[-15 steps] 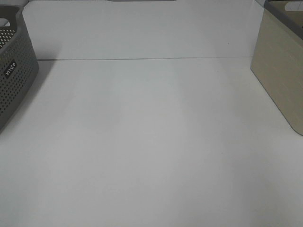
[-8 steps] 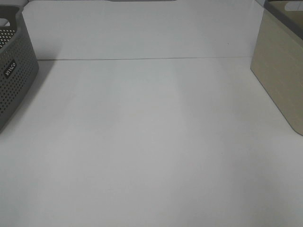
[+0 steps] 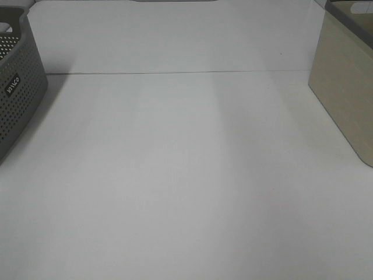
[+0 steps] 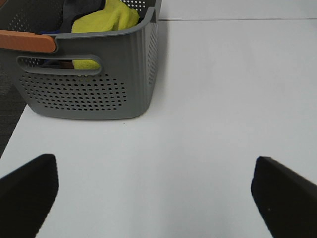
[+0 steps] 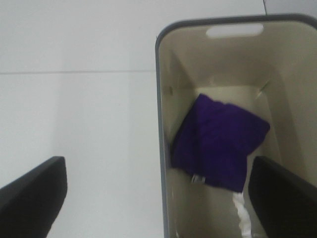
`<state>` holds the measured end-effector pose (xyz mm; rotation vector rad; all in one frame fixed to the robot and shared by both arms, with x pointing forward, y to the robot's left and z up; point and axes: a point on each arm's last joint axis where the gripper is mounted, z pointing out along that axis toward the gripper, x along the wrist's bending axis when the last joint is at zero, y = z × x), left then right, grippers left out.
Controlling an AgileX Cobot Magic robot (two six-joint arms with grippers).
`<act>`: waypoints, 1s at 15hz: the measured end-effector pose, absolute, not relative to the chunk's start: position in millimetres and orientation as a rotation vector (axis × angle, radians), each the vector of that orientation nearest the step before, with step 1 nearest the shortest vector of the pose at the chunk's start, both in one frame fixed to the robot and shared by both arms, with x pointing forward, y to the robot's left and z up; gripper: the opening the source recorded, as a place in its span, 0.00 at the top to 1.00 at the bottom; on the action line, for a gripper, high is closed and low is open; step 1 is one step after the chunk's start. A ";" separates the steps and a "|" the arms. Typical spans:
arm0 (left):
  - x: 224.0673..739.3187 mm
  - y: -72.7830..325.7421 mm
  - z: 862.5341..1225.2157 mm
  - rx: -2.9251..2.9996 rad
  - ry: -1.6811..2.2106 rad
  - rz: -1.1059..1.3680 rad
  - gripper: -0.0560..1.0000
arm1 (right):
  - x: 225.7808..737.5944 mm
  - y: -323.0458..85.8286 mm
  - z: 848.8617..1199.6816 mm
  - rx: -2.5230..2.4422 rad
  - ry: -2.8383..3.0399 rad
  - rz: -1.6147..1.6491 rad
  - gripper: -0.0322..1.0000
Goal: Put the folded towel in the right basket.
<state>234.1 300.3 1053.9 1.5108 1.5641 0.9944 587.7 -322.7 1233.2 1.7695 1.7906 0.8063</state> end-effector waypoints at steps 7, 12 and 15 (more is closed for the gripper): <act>234.1 300.3 1053.9 1.511 1.564 0.994 0.01 | 334.6 -296.8 1205.9 1.681 1.726 0.852 0.04; 234.1 300.3 1053.9 1.511 1.564 0.994 0.01 | 241.8 -290.0 1128.6 1.539 1.674 0.850 0.04; 234.1 300.3 1053.9 1.511 1.564 0.994 0.01 | 218.7 -290.3 1072.7 1.493 1.689 0.856 0.04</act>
